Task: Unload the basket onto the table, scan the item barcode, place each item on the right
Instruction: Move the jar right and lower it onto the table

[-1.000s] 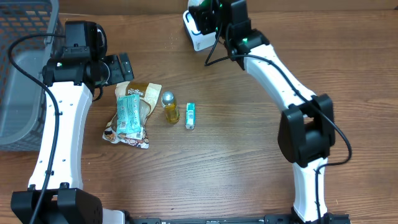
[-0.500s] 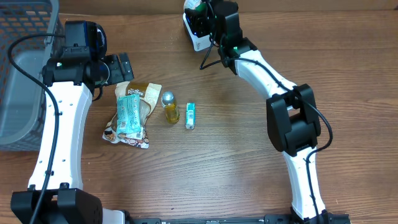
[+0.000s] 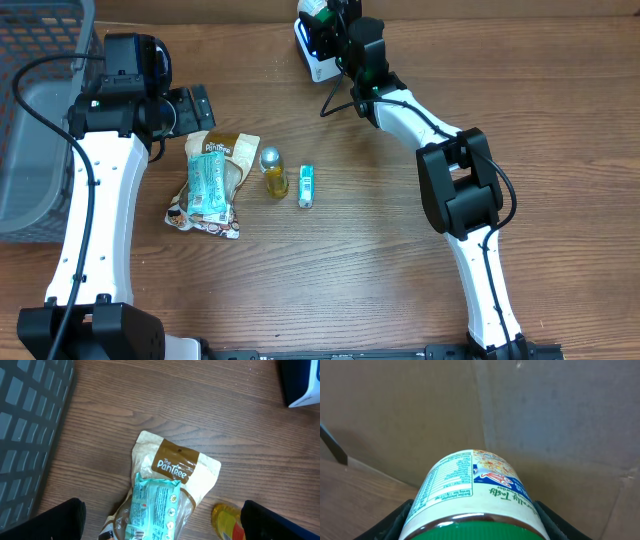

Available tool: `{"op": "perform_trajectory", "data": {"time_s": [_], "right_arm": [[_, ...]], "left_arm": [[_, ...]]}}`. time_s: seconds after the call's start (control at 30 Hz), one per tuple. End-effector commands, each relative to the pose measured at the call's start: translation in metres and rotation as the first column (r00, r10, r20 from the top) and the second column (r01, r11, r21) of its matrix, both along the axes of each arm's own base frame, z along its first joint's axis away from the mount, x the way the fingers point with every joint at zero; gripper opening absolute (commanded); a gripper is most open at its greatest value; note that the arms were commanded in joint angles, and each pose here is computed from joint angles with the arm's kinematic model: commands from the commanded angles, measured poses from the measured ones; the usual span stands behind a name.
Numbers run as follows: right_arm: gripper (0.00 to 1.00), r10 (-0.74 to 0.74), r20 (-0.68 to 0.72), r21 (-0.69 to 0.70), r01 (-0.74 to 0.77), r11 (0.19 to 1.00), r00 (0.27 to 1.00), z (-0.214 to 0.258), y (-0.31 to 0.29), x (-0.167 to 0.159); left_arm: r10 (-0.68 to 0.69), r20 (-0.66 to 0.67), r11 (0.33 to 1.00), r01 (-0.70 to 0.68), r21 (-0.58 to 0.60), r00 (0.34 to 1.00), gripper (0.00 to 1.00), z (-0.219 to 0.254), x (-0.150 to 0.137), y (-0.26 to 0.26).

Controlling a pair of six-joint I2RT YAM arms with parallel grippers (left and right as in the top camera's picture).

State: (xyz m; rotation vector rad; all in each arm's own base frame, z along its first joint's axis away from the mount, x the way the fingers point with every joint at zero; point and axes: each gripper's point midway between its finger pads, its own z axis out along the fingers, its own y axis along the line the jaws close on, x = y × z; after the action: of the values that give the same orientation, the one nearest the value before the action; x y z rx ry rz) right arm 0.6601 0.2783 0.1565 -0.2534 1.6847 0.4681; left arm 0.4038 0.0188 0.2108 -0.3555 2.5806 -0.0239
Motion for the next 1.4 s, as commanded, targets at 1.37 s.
{"op": "perform_trajectory", "data": {"time_s": [1.37], "right_arm": [[0.04,-0.366,-0.912,-0.366,0.035,0.930,0.183,-0.030,-0.215,-0.277]], "left_arm": [[0.005,0.021,1.000,-0.005,-0.007,1.000,1.00,0.008,0.004,0.000]]}}
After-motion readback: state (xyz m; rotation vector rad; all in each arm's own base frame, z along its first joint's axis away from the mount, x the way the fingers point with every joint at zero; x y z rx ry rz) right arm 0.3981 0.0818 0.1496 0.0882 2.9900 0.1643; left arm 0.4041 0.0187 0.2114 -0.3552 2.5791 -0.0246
